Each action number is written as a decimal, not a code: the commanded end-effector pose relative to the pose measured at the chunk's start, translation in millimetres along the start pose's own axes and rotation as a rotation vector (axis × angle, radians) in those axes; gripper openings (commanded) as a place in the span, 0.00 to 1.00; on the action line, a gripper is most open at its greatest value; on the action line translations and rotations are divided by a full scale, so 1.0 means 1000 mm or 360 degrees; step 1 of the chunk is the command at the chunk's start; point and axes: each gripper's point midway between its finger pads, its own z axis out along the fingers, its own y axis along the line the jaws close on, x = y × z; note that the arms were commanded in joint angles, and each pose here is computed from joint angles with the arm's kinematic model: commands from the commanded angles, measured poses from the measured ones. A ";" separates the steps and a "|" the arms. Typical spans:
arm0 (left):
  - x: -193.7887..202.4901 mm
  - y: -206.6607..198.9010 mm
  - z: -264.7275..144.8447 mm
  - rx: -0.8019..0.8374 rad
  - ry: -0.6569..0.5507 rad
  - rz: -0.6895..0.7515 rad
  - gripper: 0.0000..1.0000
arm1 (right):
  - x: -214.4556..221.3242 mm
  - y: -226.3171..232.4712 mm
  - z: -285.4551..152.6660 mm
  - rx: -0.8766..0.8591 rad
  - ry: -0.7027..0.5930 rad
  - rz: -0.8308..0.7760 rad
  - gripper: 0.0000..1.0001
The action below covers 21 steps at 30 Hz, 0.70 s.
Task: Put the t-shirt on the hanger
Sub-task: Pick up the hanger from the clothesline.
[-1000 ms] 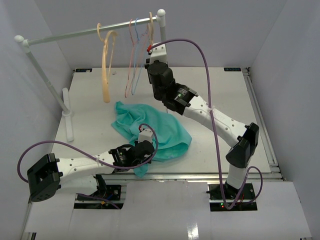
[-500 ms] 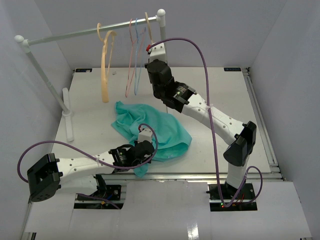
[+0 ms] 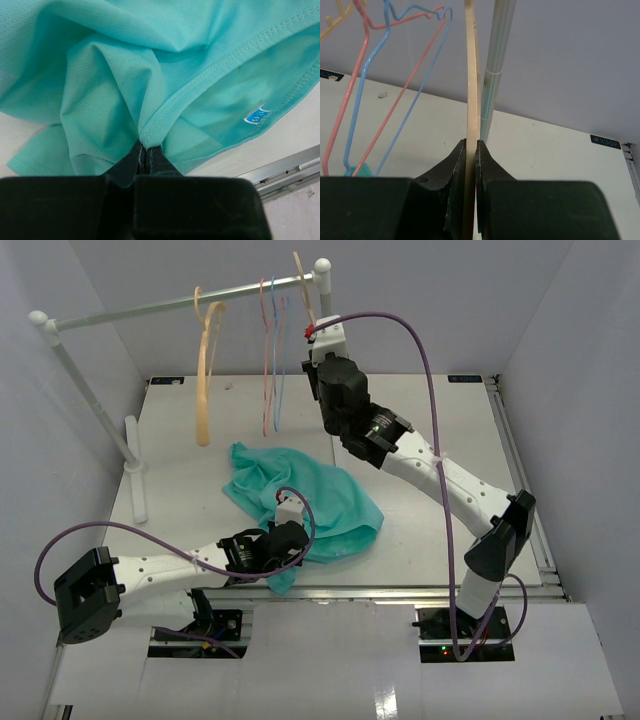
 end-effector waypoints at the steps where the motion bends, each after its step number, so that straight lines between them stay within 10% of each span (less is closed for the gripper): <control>1: -0.007 -0.001 -0.005 0.0008 -0.0044 -0.0029 0.00 | -0.057 -0.031 -0.022 0.0056 -0.0265 0.0147 0.08; 21: -0.037 -0.014 -0.018 0.0041 -0.0109 -0.0132 0.00 | 0.046 -0.094 -0.146 -0.0220 0.0063 0.0201 0.08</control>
